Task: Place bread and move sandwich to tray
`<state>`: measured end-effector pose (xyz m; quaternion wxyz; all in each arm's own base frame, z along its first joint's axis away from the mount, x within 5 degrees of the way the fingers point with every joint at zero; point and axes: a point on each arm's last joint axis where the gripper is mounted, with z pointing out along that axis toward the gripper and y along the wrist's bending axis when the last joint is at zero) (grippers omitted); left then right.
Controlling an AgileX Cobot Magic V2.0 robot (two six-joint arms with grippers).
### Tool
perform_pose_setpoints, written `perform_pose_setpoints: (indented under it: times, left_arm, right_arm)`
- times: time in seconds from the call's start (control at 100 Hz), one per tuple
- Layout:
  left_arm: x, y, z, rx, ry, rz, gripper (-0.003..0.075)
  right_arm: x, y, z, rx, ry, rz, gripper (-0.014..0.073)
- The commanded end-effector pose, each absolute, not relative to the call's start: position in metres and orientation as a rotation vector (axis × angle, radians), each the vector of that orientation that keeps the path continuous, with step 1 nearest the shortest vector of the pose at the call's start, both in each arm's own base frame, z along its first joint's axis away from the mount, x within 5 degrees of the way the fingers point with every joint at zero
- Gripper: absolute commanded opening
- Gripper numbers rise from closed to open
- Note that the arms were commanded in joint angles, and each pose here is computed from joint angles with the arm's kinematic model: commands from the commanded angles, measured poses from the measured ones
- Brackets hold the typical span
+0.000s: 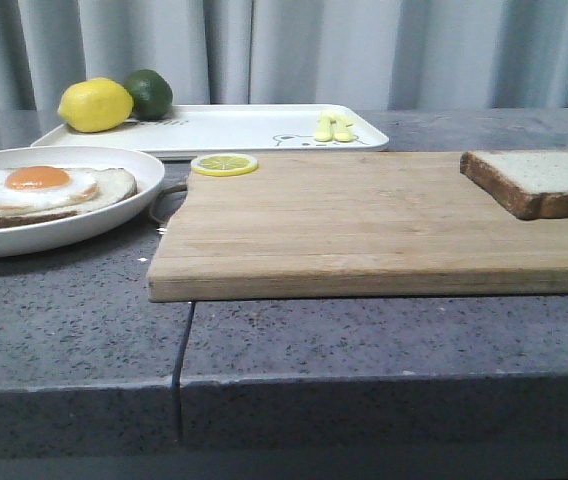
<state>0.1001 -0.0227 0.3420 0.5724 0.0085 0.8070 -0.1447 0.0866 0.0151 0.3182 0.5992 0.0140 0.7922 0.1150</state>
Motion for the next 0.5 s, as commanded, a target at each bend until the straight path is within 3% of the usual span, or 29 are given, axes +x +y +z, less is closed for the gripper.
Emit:
perform_pose_setpoints:
  times: [0.0, 0.24, 0.49]
  left_arm:
    - [0.114, -0.025, 0.365, 0.010, 1.904, -0.382, -0.0019]
    - [0.131, -0.028, 0.375, 0.029, 1.982, -0.405, -0.0019]
    - [0.133, -0.029, 0.373, 0.031, 2.002, -0.409, -0.0019]
  right_arm:
    - [0.096, 0.016, 0.345, 0.029, 1.846, 0.268, -0.0116]
    - [0.108, 0.019, 0.382, -0.001, 1.912, 0.278, -0.0116]
    - [0.109, 0.019, 0.384, 0.003, 1.890, 0.278, -0.0116]
